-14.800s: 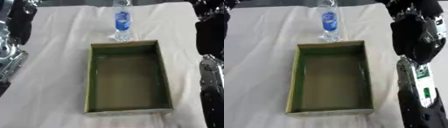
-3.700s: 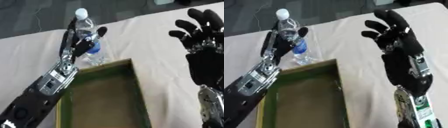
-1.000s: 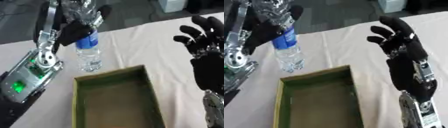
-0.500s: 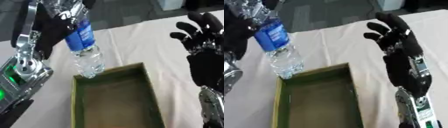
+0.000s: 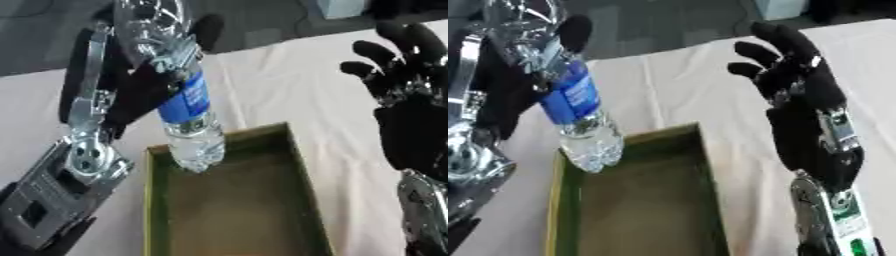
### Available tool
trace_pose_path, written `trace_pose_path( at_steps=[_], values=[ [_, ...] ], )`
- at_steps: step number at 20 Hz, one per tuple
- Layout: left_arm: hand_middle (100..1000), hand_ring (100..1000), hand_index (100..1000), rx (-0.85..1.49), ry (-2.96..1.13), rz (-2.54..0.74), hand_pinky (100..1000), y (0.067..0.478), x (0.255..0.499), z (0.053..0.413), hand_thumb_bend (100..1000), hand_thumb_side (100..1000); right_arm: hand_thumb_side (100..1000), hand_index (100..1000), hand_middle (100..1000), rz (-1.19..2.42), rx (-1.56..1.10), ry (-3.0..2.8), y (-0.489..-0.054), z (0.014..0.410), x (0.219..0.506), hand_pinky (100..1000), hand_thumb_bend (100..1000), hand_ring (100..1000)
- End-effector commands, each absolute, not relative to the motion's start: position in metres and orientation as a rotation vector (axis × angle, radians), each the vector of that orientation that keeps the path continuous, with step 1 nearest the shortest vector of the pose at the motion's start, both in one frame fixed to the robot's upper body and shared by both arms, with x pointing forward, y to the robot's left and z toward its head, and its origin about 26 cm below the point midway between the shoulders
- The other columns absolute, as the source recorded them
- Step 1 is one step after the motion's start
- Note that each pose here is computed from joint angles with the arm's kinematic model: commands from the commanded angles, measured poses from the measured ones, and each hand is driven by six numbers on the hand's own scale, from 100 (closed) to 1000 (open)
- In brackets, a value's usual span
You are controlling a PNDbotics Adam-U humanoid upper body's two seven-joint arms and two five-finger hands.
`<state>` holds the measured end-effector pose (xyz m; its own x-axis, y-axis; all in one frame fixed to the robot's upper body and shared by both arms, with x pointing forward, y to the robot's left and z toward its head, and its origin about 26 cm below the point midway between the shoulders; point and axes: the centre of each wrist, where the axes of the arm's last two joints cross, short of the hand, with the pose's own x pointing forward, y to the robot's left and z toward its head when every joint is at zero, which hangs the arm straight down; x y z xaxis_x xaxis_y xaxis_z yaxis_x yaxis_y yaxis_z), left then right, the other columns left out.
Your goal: Pick up objects on the table and place them in the box.
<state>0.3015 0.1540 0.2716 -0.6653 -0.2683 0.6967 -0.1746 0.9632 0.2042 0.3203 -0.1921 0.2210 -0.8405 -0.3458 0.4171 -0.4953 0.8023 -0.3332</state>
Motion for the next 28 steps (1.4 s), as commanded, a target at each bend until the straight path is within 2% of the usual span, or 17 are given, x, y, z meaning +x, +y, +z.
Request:
trace_pose_path(
  at_steps=[1, 11, 23, 28],
  values=[
    [542, 100, 402, 0.332, -2.347, -0.206, 100, 0.147, 0.3, 0.269, 592, 466, 822, 923, 885, 0.63, 0.643, -2.691, -0.19, 0.23, 0.318, 815, 100, 864],
    [556, 100, 404, 0.391, -2.328, -0.318, 100, 0.135, 0.312, 0.238, 582, 483, 822, 923, 885, 0.63, 0.65, -2.7, -0.189, 0.232, 0.317, 815, 100, 864],
    [566, 100, 416, 0.358, -2.299, -0.34, 100, 0.128, 0.319, 0.213, 565, 522, 822, 923, 885, 0.633, 0.652, -2.708, -0.188, 0.233, 0.317, 816, 100, 866],
    [598, 104, 436, 0.353, -2.297, -0.345, 100, 0.128, 0.32, 0.209, 572, 537, 822, 923, 884, 0.636, 0.652, -2.708, -0.188, 0.233, 0.317, 817, 100, 866]
  ],
)
